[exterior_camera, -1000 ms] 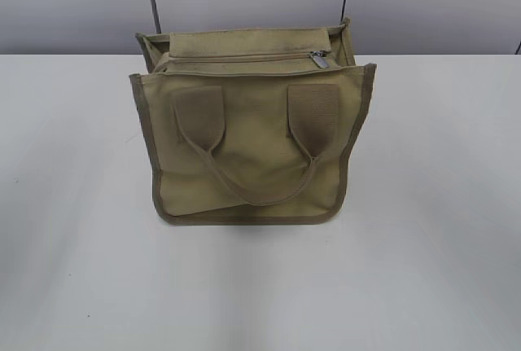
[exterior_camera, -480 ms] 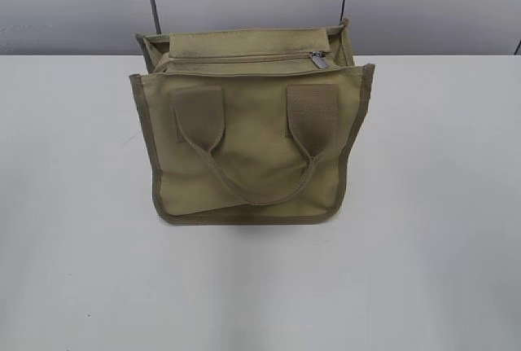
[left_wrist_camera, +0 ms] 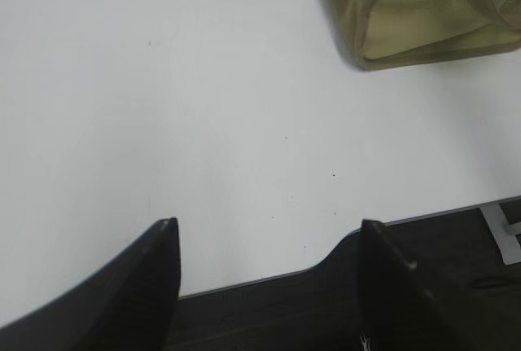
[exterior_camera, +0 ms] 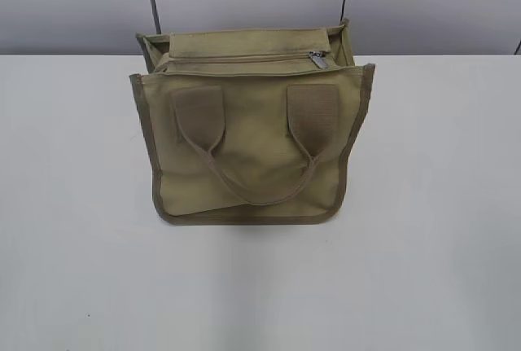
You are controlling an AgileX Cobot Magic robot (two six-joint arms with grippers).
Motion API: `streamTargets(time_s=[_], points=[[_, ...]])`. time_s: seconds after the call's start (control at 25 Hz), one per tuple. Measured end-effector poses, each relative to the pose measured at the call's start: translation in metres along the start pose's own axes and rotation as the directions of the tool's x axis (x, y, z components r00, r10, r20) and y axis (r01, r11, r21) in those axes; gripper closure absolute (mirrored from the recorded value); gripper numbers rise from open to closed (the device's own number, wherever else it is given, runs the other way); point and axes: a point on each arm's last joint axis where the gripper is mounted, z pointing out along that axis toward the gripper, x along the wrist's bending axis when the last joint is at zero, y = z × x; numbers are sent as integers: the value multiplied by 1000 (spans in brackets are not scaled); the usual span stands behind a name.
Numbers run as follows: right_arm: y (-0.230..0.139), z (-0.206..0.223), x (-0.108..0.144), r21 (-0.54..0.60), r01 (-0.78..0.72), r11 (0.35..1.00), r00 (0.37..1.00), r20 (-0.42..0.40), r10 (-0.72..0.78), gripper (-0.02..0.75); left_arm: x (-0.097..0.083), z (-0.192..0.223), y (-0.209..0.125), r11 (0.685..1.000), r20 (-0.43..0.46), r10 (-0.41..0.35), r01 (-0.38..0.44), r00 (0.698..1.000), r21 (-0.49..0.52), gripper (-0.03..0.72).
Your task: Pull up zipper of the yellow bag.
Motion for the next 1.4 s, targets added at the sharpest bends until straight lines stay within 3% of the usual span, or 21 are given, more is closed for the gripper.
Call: streamTargets(time_s=[0.36,0.56,1.2,1.4], points=[[-31,38,-2,101,-16,995,1000,11,15,153,0,-3,-4,998,4,13,-13,1000,-58,195],[-31,41,-2,82,-17,996,1000,14,16,159,0,4,1,992,5,16,-15,1000,-125,199],[-31,40,-2,67,-24,997,1000,19,22,160,0,8,0,990,-17,-1,-1,1000,-138,235],[-39,27,0,-47,-113,992,985,125,119,160,0,0,-6,977,-97,-67,46,993,-208,250]])
